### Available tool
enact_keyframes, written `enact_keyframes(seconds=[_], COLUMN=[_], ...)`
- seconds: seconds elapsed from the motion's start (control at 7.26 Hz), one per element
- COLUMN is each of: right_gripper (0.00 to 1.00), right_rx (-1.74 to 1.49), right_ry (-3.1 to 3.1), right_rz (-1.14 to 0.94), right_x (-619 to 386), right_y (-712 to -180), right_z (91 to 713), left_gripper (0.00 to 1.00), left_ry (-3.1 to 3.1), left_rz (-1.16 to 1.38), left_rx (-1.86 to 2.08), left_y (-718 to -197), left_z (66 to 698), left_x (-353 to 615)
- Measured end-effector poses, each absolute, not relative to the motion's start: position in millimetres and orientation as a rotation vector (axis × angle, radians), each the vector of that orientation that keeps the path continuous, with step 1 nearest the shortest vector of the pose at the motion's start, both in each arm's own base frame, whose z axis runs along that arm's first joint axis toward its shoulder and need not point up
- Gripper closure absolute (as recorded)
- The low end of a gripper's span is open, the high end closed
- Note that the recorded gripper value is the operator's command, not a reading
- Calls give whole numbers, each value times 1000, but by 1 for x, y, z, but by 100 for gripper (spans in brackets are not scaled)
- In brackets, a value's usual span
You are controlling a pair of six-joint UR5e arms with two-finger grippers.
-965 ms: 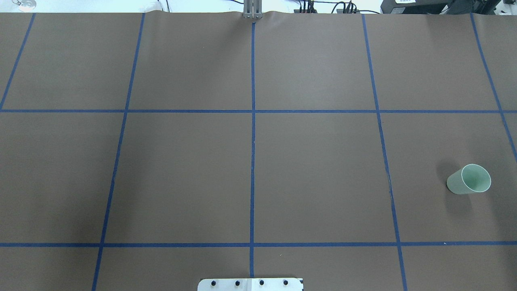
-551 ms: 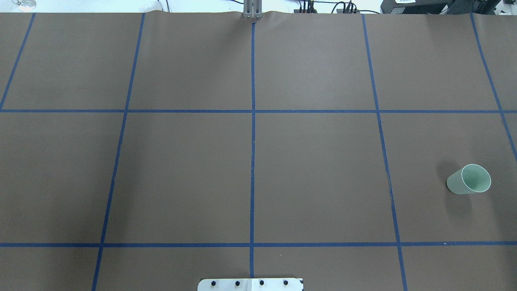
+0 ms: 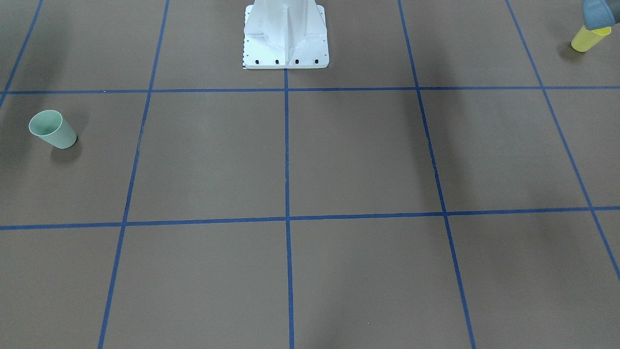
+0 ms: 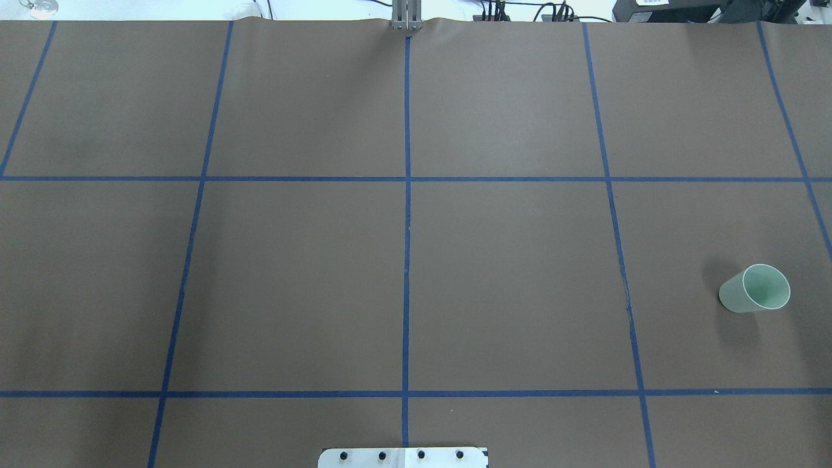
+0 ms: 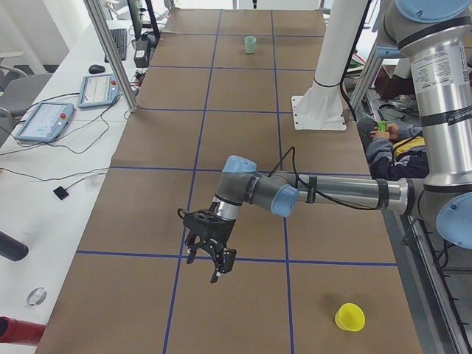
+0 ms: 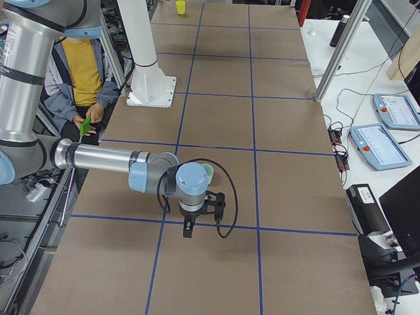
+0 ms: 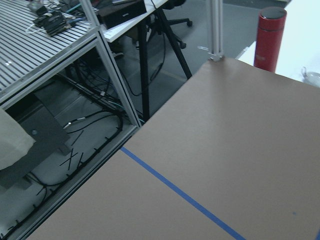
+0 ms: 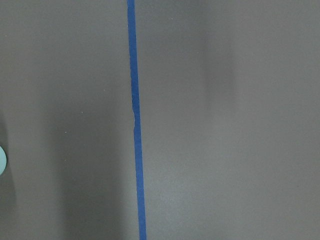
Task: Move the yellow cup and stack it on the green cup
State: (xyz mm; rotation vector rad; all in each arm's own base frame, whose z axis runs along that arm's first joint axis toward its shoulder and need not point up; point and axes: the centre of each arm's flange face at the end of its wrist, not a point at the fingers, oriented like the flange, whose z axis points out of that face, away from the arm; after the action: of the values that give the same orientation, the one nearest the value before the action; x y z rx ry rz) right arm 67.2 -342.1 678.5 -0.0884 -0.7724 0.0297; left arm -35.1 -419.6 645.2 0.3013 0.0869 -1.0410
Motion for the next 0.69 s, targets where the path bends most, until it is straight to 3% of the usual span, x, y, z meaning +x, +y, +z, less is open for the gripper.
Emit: enact_keyframes(seconds=[0.69], right_gripper=[0], right_rx=[-105], right_ry=[-772], right_rz=[32], right_x=[67], right_y=[-337], right_z=[686], left_gripper=[0], left_ry=[-443], left_rz=[-1308], left_rx=[100], left_y=[-345], left_z=[714], left_x=[15])
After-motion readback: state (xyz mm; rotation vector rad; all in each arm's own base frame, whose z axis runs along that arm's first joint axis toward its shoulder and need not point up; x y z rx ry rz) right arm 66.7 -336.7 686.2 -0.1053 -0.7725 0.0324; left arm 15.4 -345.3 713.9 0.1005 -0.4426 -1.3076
